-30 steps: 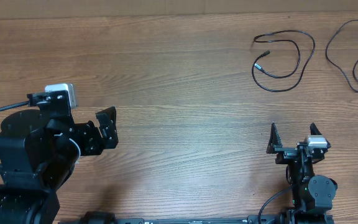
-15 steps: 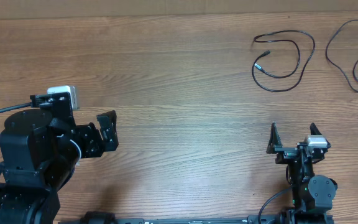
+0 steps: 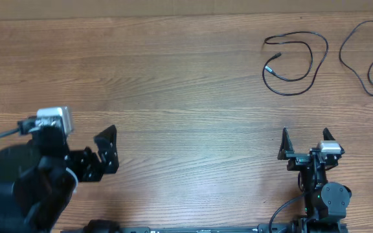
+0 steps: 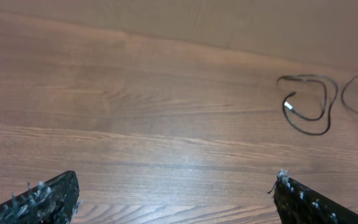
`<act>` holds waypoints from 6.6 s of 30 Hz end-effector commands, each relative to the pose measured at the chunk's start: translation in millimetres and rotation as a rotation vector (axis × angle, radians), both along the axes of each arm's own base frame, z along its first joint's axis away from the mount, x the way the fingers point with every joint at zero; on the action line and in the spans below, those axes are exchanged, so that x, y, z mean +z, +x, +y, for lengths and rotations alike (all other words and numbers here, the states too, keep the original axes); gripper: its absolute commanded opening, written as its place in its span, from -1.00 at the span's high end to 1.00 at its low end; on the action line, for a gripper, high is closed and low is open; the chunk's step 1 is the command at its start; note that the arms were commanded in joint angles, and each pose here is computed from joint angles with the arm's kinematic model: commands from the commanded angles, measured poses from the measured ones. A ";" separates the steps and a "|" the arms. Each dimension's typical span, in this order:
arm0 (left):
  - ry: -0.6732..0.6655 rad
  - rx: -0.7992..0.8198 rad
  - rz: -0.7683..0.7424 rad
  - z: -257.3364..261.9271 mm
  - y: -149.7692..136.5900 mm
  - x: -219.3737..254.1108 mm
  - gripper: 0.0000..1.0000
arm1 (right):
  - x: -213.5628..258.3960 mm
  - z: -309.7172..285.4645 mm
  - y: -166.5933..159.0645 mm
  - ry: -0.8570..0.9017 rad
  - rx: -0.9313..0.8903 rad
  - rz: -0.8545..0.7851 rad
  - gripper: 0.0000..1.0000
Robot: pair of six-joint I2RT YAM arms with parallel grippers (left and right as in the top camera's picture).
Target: Untangle cables
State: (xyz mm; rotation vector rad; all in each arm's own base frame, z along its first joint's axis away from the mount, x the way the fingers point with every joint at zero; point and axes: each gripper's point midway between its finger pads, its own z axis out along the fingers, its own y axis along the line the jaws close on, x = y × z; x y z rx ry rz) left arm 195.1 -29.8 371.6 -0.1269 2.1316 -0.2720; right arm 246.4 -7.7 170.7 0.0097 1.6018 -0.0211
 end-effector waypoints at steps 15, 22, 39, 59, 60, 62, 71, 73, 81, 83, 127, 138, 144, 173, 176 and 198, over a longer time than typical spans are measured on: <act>-0.004 0.004 -0.283 13.0 -108.7 27.4 -0.99 | -1.1 -2.5 -0.1 -0.002 -0.013 -0.007 -1.00; -0.004 0.004 -0.282 18.1 -159.8 -2.5 -0.99 | -1.3 -2.5 -0.1 -0.002 -0.013 -0.006 -1.00; -0.016 0.009 -0.415 26.3 -236.8 -42.1 -0.99 | -1.3 -2.5 -0.1 -0.002 -0.013 -0.006 -1.00; -0.077 -0.061 -0.383 11.7 -241.4 -47.6 -0.99 | -1.1 -2.5 -0.1 -0.002 -0.013 -0.007 -1.00; -0.076 -0.060 -0.380 11.9 -241.5 -48.4 -0.99 | -1.3 -2.5 -0.1 -0.002 -0.013 -0.006 -1.00; -0.106 -0.051 -0.414 11.7 -240.3 -38.8 -0.99 | -1.1 -2.5 -0.1 -0.002 -0.013 -0.007 -1.00; -0.059 0.087 -0.509 36.2 -226.6 -16.6 -0.99 | -1.1 -2.5 -0.1 -0.002 -0.013 -0.007 -1.00; -0.051 0.123 -0.529 41.2 -213.4 -10.6 -0.99 | -1.1 -2.5 -0.1 -0.002 -0.013 -0.007 -1.00; -0.056 0.130 -0.579 33.2 -119.7 -8.4 -0.99 | -1.3 -2.5 -0.1 -0.002 -0.013 -0.006 -1.00; -0.058 0.130 -0.582 30.7 -95.6 -16.1 -0.99 | -1.1 -2.5 -0.1 -0.002 -0.013 -0.007 -1.00; 0.149 0.099 -0.594 20.4 51.4 -190.3 -0.99 | -1.3 -2.5 -0.1 -0.002 -0.013 -0.006 -1.00; 0.166 0.077 -0.491 18.9 51.1 -215.7 -0.99 | -1.3 -2.5 -0.1 -0.002 -0.013 -0.006 -1.00; 0.162 0.062 -0.495 15.1 50.8 -215.0 -0.99 | -1.1 -2.5 -0.1 -0.002 -0.013 -0.007 -1.00; 0.195 0.189 -0.485 47.0 50.6 -214.9 -0.99 | -1.1 -2.5 -0.1 -0.002 -0.013 -0.007 -1.00; 0.195 0.189 -0.485 47.0 50.6 -214.7 -0.99 | -1.3 -2.5 -0.1 -0.002 -0.013 -0.006 -1.00; 0.194 0.190 -0.485 47.0 50.5 -214.7 -0.99 | -1.1 -2.5 -0.1 -0.002 -0.013 -0.007 -1.00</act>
